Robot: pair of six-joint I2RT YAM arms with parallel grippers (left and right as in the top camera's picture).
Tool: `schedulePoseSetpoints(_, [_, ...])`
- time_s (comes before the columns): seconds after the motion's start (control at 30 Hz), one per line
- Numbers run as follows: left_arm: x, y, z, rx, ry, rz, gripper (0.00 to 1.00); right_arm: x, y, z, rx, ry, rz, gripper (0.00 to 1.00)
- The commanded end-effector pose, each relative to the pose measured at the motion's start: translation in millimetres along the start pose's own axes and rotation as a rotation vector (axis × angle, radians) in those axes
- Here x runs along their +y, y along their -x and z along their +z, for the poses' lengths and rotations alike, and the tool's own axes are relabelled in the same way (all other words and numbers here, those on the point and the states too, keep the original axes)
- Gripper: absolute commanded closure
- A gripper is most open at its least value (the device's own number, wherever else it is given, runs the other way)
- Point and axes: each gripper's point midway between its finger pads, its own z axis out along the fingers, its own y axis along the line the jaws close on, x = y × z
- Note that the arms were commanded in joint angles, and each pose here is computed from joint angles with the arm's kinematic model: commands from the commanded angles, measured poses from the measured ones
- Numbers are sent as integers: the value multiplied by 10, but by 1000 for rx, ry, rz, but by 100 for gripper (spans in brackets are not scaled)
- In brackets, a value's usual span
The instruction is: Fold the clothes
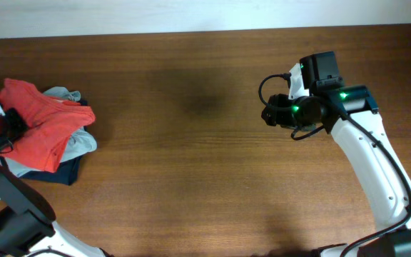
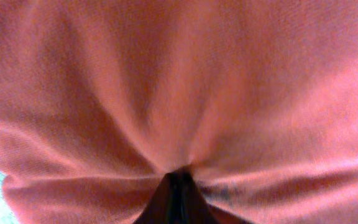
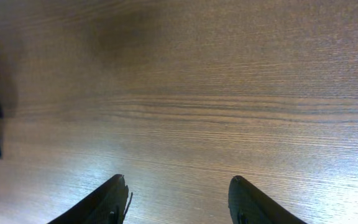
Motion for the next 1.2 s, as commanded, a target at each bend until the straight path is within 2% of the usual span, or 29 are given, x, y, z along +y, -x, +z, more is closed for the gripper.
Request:
schedulePoseSetpoints(0.0, [-480, 249, -817, -164, -204, 177, 85, 101, 195, -194, -75, 15, -81, 43])
schedulePoseSetpoints(0.1, [-921, 165, -1575, -277, -310, 393, 78, 282, 418, -556, -191, 43, -160, 43])
schedulePoseSetpoints(0.17, [-1178, 29, -1937, -347, -328, 543, 70, 437, 571, -892, -289, 64, -223, 42])
schedulePoseSetpoints(0.23, [-1486, -217, -2297, -413, -351, 729, 58, 592, 671, -1281, -395, 84, -288, 36])
schedulePoseSetpoints(0.33, [-1780, -541, -2643, -466, -381, 879, 50, 730, 674, -1721, -506, 100, -361, 27])
schedulePoseSetpoints(0.37, [-1819, -603, -2701, -473, -380, 897, 44, 751, 655, -1810, -528, 103, -372, 22])
schedulePoseSetpoints(0.4, [-1883, -715, -2782, -479, -383, 929, 22, 776, 612, -1937, -558, 109, -380, 15])
schedulePoseSetpoints(0.43, [-1932, -824, -2832, -473, -391, 955, 1, 786, 554, -2037, -576, 112, -385, 1])
schedulePoseSetpoints(0.57, [-2040, -1173, -2859, -396, -437, 1024, 1, 749, 241, -2277, -582, 110, -385, 2])
schedulePoseSetpoints(0.67, [-2048, -1288, -2824, -348, -453, 1038, 1, 691, 5, -2338, -547, 103, -375, 1])
schedulePoseSetpoints(0.73, [-2136, -1224, -2874, -393, -484, 1041, 1, 658, -100, -2339, -522, 99, -368, 1])
schedulePoseSetpoints(0.87, [-2151, -1202, -2836, -386, -481, 1041, 1, 587, -251, -2272, -456, 85, -350, 2])
schedulePoseSetpoints(1.1, [-2165, -1192, -2791, -372, -481, 1041, 1, 559, -172, -2097, -401, 73, -335, 2])
schedulePoseSetpoints(1.17, [-2165, -1192, -2791, -372, -481, 1041, 1, 496, -259, -1990, -331, 57, -316, 1])
